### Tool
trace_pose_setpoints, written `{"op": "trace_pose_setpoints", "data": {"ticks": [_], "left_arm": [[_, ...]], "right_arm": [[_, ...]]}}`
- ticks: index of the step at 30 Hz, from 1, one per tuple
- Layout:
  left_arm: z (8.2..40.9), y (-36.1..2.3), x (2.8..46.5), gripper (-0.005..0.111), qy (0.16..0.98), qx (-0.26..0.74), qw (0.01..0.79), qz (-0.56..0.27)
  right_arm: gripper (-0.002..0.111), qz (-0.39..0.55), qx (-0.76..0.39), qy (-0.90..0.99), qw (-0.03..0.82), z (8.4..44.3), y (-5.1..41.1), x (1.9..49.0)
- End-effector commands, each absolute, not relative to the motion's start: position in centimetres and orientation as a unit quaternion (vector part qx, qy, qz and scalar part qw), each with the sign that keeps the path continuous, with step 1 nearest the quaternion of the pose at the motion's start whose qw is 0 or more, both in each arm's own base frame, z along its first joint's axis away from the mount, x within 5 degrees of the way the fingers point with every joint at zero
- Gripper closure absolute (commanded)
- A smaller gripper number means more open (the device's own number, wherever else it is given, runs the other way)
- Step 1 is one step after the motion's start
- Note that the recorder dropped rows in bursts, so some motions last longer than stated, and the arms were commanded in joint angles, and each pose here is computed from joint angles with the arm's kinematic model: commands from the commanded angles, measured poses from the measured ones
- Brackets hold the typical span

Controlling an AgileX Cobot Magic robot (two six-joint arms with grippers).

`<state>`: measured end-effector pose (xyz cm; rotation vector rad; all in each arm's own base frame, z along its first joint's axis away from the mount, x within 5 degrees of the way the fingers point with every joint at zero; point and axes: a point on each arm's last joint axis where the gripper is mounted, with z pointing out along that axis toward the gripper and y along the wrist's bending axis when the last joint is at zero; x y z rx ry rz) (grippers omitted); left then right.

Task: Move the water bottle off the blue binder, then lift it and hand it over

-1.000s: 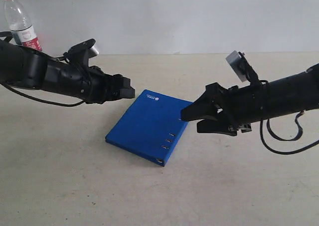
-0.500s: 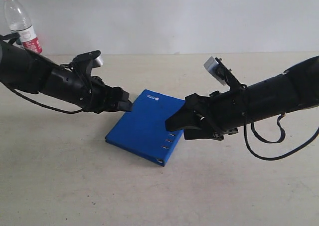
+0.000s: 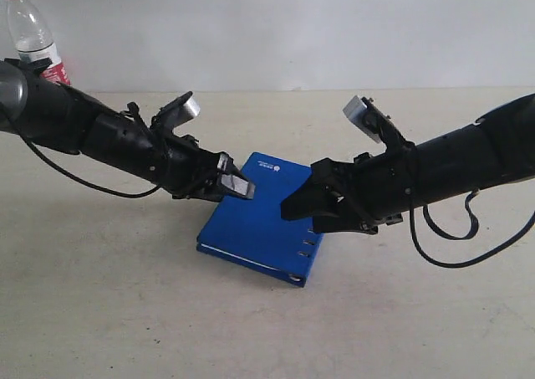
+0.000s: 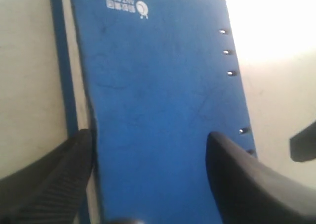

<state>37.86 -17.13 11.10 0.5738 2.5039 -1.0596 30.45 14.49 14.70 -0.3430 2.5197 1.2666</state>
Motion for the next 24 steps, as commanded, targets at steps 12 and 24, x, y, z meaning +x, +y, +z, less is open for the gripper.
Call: {"op": "trace_pose_setpoints", "data": {"ticks": [12,24], "left_arm": [[11.7,-17.6,36.7,0.087,0.847,0.284,0.157,-0.420],[9.9,-18.2,37.2,0.050,0.843,0.213,0.150,-0.471]], "right_arm": [[0.048,0.439,-0.124,0.877,0.150,14.7,14.5,30.5],[0.048,0.425,-0.131,0.883,0.150,14.5,14.4,30.5]]}}
